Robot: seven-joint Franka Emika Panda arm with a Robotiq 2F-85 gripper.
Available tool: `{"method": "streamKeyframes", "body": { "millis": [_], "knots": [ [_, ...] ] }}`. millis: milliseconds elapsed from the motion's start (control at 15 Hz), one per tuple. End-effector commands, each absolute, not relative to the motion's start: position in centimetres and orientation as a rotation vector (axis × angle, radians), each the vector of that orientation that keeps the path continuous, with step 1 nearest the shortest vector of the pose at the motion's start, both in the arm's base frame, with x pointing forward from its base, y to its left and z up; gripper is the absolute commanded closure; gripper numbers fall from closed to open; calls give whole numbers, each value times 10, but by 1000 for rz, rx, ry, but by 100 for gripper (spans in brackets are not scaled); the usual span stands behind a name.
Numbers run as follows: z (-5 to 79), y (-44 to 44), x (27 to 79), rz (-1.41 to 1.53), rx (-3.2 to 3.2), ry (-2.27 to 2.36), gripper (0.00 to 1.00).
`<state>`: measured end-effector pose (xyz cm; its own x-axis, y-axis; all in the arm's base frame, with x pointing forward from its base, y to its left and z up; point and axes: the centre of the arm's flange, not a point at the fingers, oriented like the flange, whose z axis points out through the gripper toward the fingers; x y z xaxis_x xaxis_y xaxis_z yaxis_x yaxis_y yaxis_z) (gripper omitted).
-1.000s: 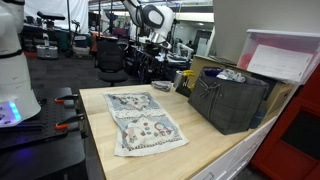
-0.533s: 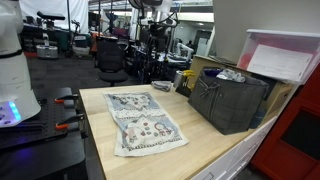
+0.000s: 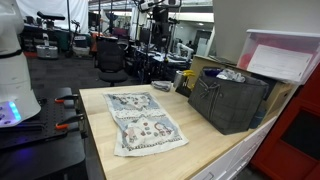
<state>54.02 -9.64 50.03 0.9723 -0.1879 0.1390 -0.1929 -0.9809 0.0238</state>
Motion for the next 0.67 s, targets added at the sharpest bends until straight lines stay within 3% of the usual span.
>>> {"method": "streamKeyframes", "body": {
  "millis": [0, 600],
  "knots": [
    [520, -98, 525, 257, 3079, -317, 0],
    [515, -96, 534, 242, 3083, -302, 0]
  ]
}}
